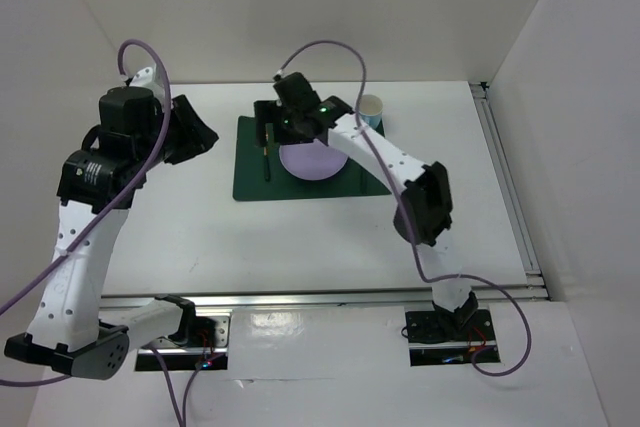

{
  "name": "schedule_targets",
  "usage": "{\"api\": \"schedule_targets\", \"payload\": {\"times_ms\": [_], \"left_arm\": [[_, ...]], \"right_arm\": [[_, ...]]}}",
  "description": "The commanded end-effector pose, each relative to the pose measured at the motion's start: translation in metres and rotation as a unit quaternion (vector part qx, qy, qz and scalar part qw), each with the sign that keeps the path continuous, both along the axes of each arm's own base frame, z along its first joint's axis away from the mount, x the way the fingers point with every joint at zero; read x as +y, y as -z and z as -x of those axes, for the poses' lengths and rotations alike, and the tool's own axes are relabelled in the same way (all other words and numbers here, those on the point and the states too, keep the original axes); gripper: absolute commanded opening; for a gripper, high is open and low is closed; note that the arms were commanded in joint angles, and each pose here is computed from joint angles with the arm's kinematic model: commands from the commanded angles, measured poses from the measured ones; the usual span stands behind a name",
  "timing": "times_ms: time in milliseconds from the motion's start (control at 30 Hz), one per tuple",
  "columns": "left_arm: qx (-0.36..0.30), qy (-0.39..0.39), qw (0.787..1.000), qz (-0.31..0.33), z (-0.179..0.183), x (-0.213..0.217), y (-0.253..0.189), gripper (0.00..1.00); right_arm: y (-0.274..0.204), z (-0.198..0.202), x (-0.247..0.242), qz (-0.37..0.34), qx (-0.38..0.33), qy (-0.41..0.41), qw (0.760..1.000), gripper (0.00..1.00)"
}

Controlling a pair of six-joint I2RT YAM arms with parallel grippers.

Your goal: Set the dinner table for one person

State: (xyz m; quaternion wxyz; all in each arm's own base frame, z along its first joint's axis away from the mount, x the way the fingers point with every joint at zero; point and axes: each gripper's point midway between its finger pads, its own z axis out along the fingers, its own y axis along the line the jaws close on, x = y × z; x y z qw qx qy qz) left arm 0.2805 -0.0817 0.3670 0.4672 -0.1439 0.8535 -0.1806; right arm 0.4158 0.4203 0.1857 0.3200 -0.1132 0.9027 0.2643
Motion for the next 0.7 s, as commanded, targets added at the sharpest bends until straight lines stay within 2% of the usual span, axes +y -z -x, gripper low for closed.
{"api": "schedule_targets", "payload": {"times_ms": [0,67,133,267,367,667], "left_arm": [[-0.051,0.046,0.998,0.0,-0.008,-0.012,-0.023,0.56],[-0.044,0.05,0.998,0.007,-0.013,-0.015,-0.017,0.56],[-0.031,0.048,0.998,0.009,-0.014,-0.016,-0.007,0.56],[-0.018,0.043,0.999,0.004,-0.019,-0.015,0.002,0.56],[-0.002,0.037,0.999,-0.001,-0.024,-0.014,0.011,0.56],[0.016,0.031,0.999,-0.014,-0.028,-0.011,0.032,0.56]], "right_arm": [[-0.047,-0.004,-0.101,0.109,-0.062,0.116,0.985,1.0],[-0.047,0.008,-0.166,0.188,-0.066,0.181,0.963,1.0],[-0.038,0.032,-0.212,0.223,-0.033,0.224,0.948,1.0],[-0.022,0.075,-0.258,0.242,0.013,0.261,0.934,1.0],[-0.016,0.106,-0.284,0.233,0.028,0.294,0.927,1.0],[-0.029,0.148,-0.317,0.163,0.013,0.338,0.927,1.0]]}}
